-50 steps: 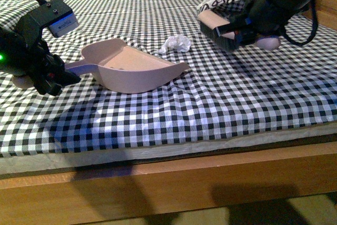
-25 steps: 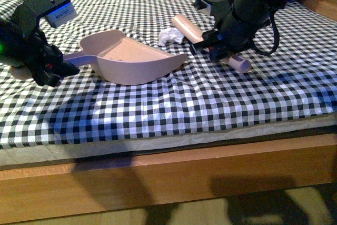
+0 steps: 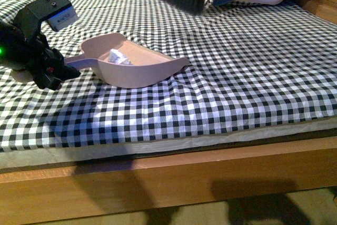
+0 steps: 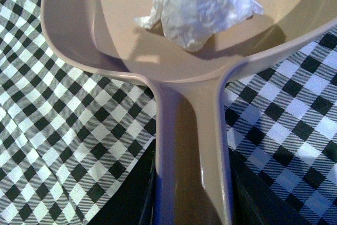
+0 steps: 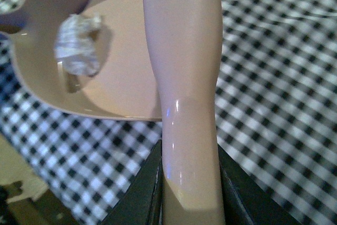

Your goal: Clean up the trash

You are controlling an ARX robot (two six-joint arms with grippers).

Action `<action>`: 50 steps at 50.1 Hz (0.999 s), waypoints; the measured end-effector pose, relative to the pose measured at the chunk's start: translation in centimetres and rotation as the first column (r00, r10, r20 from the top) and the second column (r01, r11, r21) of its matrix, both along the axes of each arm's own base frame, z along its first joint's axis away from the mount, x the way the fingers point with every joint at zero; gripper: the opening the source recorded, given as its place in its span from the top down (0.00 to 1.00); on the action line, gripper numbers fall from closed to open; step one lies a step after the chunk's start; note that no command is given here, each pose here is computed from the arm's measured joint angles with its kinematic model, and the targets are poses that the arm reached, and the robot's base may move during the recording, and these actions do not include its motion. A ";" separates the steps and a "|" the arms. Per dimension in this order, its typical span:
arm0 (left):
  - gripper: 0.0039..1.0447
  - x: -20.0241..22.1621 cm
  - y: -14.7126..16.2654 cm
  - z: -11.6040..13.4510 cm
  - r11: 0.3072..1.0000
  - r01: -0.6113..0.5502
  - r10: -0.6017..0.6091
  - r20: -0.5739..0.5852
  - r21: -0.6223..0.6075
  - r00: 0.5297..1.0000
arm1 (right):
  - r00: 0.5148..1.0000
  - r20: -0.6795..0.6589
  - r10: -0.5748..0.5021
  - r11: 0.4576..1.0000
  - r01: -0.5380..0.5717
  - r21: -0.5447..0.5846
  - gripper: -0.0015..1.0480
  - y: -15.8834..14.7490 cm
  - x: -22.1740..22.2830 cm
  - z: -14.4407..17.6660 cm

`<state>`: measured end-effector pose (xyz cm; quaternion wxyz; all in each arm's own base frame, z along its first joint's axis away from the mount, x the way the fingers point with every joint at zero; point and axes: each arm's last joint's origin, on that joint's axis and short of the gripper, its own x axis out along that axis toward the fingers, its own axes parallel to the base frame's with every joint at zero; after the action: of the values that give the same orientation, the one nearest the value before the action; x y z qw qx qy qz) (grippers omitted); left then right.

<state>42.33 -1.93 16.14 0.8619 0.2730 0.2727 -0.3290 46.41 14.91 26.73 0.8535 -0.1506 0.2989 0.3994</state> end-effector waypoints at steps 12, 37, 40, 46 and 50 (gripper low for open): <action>0.74 0.1 0.0 -0.1 1.000 -0.022 0.022 0.022 0.000 1.000 | 0.933 0.098 -0.345 0.939 0.343 0.038 0.80 -6.2 -1.6 1.2; 0.74 -9.7 1.9 12.5 0.790 -0.487 0.608 0.381 -0.371 0.696 | 0.873 0.082 -0.481 0.809 0.406 0.425 0.80 -16.8 -21.6 12.2; 0.74 -11.5 1.8 13.6 0.766 -0.512 0.641 0.403 -0.388 0.653 | 0.871 0.107 -0.480 0.799 0.384 0.462 0.80 -17.1 -23.8 13.5; 0.74 -15.3 1.0 15.5 0.736 -0.527 0.676 0.441 -0.425 0.590 | 0.865 0.153 -0.479 0.779 0.338 0.528 0.80 -17.4 -27.8 15.5; 0.74 -18.1 0.1 16.5 0.729 -0.516 0.684 0.461 -0.449 0.565 | 0.867 0.168 -0.469 0.766 0.305 0.565 0.80 -17.4 -30.1 16.4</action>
<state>24.22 -1.81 32.64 0.9891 0.1345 0.0162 0.0576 16.29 -2.45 43.17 0.9609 0.0933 0.0712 0.2507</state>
